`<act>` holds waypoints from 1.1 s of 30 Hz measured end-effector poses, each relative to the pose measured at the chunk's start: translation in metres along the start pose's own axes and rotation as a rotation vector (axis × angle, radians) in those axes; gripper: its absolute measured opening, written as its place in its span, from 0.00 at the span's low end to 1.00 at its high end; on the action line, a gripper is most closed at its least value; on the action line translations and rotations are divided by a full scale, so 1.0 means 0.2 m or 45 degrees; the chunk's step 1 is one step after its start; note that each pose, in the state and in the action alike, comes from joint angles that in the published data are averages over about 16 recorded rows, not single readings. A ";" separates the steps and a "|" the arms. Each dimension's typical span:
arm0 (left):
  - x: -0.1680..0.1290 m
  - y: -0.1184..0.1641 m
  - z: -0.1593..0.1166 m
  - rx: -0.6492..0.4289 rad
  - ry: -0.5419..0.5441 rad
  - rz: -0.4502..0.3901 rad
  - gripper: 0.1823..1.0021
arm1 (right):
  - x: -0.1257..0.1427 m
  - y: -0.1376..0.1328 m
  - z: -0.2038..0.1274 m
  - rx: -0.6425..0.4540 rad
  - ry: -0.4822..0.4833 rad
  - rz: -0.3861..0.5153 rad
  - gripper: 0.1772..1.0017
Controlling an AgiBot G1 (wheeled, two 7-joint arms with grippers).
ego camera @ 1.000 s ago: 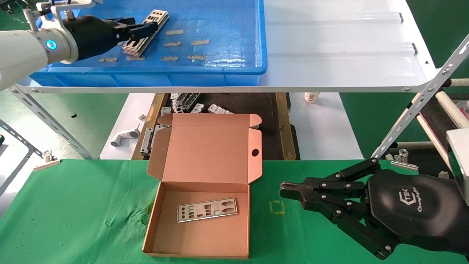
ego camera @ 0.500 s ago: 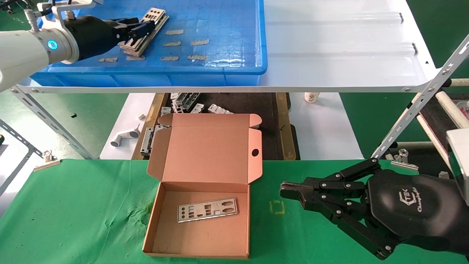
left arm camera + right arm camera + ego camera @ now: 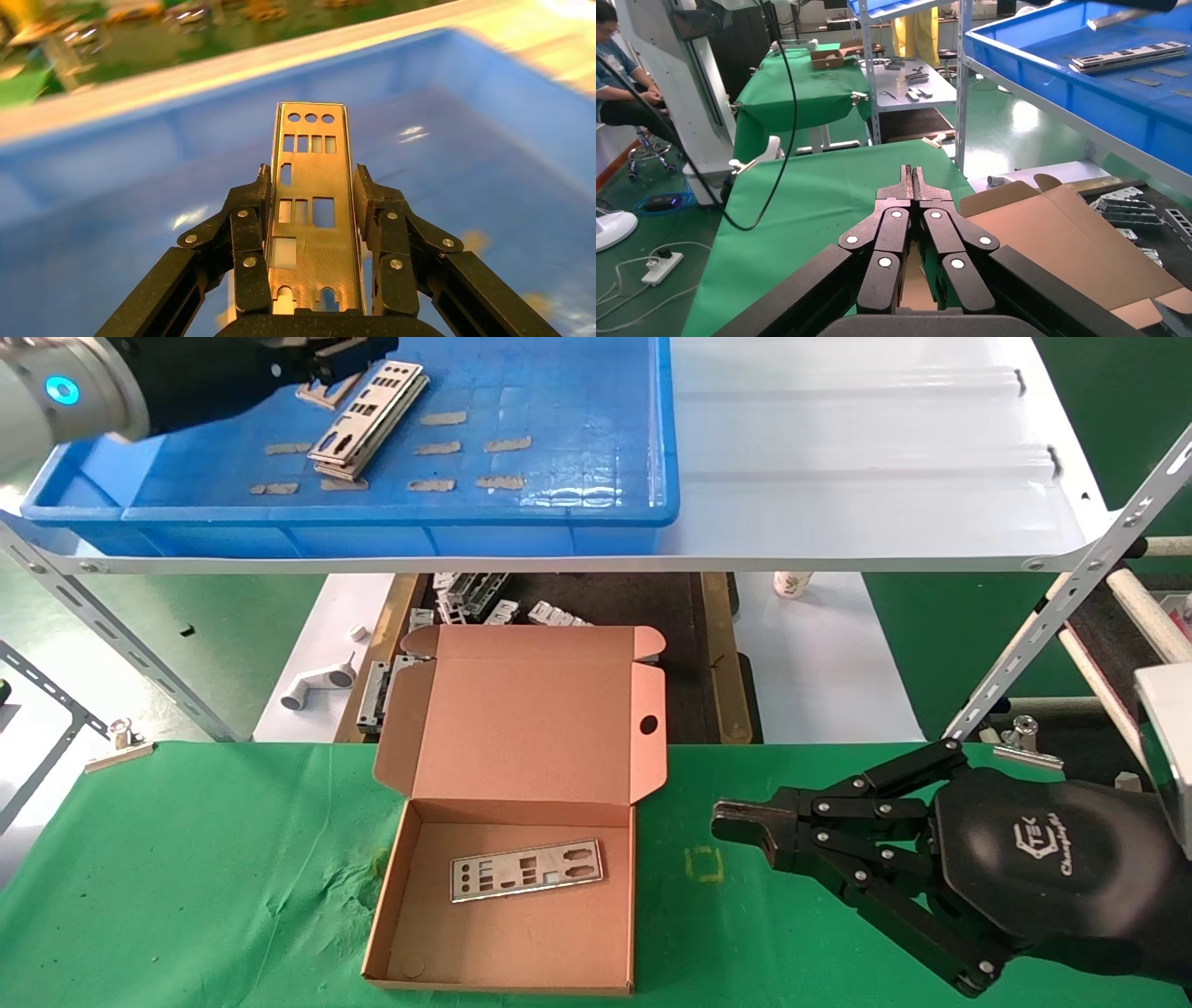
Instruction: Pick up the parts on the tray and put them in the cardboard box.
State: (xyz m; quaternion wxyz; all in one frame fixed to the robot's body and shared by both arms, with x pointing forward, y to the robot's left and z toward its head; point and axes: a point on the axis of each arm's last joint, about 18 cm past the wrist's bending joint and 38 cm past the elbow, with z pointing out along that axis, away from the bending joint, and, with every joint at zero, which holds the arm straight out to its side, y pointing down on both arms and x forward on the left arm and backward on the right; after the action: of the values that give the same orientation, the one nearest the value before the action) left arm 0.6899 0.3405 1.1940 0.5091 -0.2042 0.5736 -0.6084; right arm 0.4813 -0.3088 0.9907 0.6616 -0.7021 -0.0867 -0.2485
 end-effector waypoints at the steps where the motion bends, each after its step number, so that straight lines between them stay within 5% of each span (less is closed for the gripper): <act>1: 0.02 -0.02 -0.02 0.011 0.045 0.019 0.32 | 0.00 0.00 0.00 0.000 0.000 0.000 0.02; 9: 0.20 -0.09 -0.25 0.098 0.449 0.240 0.32 | 0.00 0.00 0.00 0.000 0.000 0.000 0.02; 17: 0.37 0.00 -0.44 0.111 0.745 0.525 0.32 | 0.00 0.00 0.00 0.000 0.000 0.000 0.02; 23: 0.49 0.21 -0.51 0.027 0.886 0.681 0.32 | 0.00 0.00 0.00 0.000 0.000 0.000 0.02; 33: 0.67 0.75 -0.54 -0.243 1.056 0.747 0.32 | 0.00 0.00 0.00 0.000 0.000 0.000 0.02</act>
State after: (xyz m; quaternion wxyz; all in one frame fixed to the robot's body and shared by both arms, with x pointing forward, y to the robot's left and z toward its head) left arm 0.6056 0.3060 0.9853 0.3670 0.1781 0.8134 -0.4148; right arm 0.4813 -0.3088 0.9907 0.6616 -0.7021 -0.0867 -0.2485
